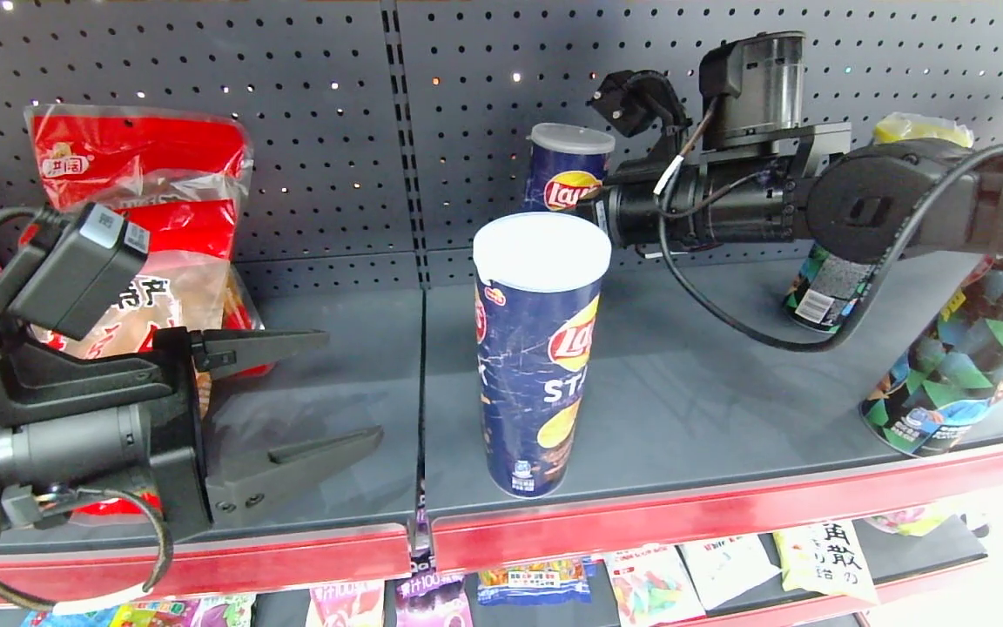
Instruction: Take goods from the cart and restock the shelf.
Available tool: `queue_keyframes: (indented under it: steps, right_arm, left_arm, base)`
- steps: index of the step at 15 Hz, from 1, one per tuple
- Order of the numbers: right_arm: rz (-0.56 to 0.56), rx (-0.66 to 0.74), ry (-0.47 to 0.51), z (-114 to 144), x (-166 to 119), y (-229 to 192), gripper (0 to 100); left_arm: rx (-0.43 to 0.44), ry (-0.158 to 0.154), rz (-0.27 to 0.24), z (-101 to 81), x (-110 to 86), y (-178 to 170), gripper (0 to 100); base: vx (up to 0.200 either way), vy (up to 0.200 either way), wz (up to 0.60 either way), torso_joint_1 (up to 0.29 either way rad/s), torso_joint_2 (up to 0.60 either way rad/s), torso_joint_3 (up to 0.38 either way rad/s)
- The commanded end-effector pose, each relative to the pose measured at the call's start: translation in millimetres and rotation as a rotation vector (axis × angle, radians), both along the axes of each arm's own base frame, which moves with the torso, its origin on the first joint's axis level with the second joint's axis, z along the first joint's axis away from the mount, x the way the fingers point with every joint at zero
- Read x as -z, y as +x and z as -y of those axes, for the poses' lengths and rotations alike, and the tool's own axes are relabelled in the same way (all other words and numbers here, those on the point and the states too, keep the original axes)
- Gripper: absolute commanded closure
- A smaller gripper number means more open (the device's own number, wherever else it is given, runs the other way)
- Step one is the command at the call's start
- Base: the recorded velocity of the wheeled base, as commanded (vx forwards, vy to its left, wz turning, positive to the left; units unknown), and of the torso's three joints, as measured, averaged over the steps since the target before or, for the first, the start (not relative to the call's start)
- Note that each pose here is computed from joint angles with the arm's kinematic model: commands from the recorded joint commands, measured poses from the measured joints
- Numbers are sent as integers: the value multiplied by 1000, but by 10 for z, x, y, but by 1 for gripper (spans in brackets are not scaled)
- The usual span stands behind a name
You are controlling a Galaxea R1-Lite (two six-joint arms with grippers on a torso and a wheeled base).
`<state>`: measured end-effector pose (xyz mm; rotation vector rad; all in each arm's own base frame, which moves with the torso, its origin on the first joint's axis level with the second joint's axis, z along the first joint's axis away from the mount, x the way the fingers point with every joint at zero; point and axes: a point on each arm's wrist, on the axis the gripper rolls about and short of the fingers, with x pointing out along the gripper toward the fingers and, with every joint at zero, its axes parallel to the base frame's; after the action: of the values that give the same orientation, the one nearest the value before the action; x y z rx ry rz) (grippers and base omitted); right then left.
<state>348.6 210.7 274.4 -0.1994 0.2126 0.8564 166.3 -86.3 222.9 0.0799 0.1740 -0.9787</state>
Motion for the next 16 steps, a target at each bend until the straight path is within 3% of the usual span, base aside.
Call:
queue_keyframes:
  steps: [1,7,8,16]
  right_arm:
    - [15,-2,10,14,-56,-31,100]
    - [-2,-8,1,-15,-5,-43,100]
    - [-9,-10,-5,-20,24,-46,0]
    - [-10,41,-12,176,-104,-355,0]
  left_arm:
    - [1,1,-3,5,4,10,0]
    - [1,2,-4,3,10,5,0]
    - [1,2,-4,3,10,5,0]
    - [1,5,-22,26,32,56,0]
  base:
    - [0,0,0,0,0,0]
    - [0,0,0,0,0,0]
    - [0,0,0,0,0,0]
    - [0,0,0,0,0,0]
